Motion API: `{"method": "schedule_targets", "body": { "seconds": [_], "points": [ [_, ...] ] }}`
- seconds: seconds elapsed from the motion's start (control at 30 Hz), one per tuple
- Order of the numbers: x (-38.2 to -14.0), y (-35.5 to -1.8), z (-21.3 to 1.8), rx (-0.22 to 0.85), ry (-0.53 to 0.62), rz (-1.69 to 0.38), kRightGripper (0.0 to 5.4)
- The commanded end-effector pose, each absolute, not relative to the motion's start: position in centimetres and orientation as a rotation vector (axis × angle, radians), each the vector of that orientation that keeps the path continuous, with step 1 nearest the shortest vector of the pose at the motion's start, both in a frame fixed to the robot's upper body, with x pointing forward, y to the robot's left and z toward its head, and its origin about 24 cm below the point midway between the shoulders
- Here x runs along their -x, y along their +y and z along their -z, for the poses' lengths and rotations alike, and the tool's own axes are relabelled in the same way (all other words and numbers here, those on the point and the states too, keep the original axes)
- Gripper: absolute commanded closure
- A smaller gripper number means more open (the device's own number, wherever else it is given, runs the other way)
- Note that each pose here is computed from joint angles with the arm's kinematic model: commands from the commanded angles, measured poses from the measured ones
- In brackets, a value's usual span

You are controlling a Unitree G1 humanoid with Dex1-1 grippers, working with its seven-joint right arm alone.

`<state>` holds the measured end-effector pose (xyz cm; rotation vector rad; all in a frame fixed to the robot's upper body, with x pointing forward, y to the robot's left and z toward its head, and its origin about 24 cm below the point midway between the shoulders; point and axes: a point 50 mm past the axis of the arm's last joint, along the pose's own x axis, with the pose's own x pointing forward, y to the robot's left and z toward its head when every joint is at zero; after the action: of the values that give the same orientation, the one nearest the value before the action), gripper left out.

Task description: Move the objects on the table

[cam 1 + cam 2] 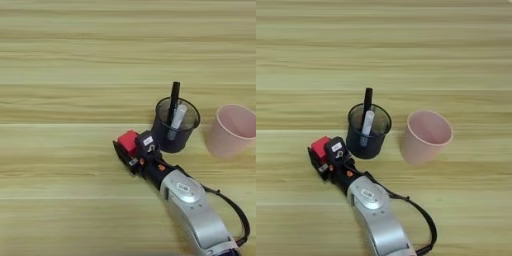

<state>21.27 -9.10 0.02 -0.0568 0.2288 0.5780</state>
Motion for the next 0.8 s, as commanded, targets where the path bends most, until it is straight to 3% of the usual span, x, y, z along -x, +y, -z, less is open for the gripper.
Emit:
{"method": "schedule_targets", "body": {
  "seconds": [0.03, 0.27, 0.8],
  "points": [
    [-21.2, -9.3, 0.6, 0.057, 0.265, -0.565, 3.07],
    [-21.1, -9.3, 0.4, 0.057, 0.259, -0.566, 3.07],
    [-19.5, -7.8, -4.6, 0.065, 0.095, -0.628, 3.07]
  ]
}}
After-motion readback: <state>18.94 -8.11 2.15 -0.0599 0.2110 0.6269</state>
